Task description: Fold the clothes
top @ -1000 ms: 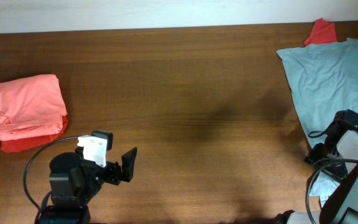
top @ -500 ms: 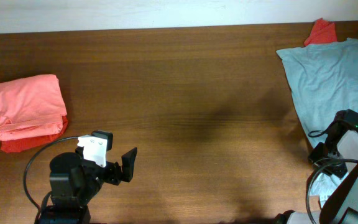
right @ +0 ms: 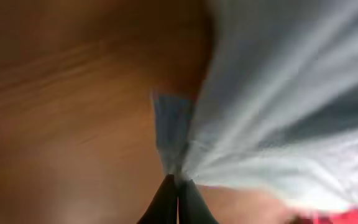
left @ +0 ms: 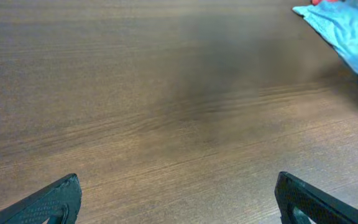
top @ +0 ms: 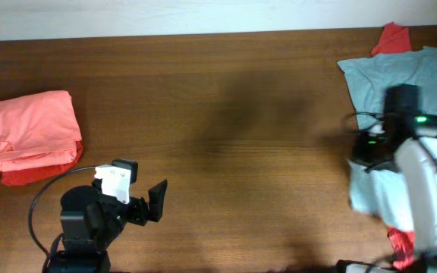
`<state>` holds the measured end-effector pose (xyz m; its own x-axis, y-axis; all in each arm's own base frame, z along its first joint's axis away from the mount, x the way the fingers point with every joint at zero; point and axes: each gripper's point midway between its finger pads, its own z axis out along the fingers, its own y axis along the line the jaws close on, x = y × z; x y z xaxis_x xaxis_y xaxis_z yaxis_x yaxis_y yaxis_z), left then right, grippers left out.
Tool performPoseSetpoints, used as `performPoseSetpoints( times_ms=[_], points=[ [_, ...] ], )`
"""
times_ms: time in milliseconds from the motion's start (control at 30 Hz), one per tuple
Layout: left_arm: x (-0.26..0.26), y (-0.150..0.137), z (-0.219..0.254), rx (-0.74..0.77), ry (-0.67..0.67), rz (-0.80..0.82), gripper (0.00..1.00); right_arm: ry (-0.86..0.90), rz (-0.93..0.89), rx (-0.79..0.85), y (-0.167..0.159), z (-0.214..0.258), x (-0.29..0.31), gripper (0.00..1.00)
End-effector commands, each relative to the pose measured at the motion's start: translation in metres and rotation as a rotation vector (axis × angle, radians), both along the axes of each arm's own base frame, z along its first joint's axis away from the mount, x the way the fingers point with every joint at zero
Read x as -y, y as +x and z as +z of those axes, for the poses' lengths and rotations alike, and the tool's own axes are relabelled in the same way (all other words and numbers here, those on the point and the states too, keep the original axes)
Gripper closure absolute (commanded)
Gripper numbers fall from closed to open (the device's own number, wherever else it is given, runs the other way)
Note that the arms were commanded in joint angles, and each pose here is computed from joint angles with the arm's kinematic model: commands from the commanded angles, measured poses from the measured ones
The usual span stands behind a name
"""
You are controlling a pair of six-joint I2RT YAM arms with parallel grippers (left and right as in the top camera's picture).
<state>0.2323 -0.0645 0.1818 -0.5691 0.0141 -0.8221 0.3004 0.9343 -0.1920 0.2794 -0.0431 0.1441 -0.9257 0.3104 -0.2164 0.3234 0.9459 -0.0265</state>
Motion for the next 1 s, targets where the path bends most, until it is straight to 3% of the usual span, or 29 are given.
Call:
performPoseSetpoints(
  times_ms=[0,200,333,433,467,567,700,867,967],
  points=[
    [0.002,0.001,0.011,0.024,-0.012,-0.004,0.01,0.05,0.237,0.079,0.009,0.017,-0.076,0.96],
    [0.002,0.002,0.011,0.027,-0.012,-0.004,0.01,0.107,0.59,0.246,0.027,0.021,-0.207,0.96],
    [0.002,0.002,0.012,0.028,-0.012,-0.004,0.01,0.154,0.689,0.38,0.045,0.026,-0.262,0.96],
    [0.002,0.002,0.011,0.027,-0.012,-0.005,0.01,0.186,0.705,0.506,0.069,0.036,-0.288,0.56],
    [0.002,0.001,0.011,0.026,-0.012,-0.005,0.01,0.19,0.701,0.532,0.073,0.04,-0.29,0.55],
    [0.002,0.001,0.011,0.026,-0.013,-0.005,0.01,0.156,0.645,0.585,0.087,0.058,-0.271,0.44],
    [0.005,0.004,0.012,0.027,-0.022,-0.018,0.01,0.029,0.519,0.574,0.085,0.085,-0.21,0.39],
    [0.016,0.021,-0.001,-0.021,-0.033,-0.063,0.01,-0.035,0.412,0.543,0.058,0.109,-0.15,0.21],
    [0.038,0.036,-0.021,-0.077,-0.028,-0.138,0.01,-0.055,0.34,0.534,0.033,0.123,-0.113,0.17]
  ],
)
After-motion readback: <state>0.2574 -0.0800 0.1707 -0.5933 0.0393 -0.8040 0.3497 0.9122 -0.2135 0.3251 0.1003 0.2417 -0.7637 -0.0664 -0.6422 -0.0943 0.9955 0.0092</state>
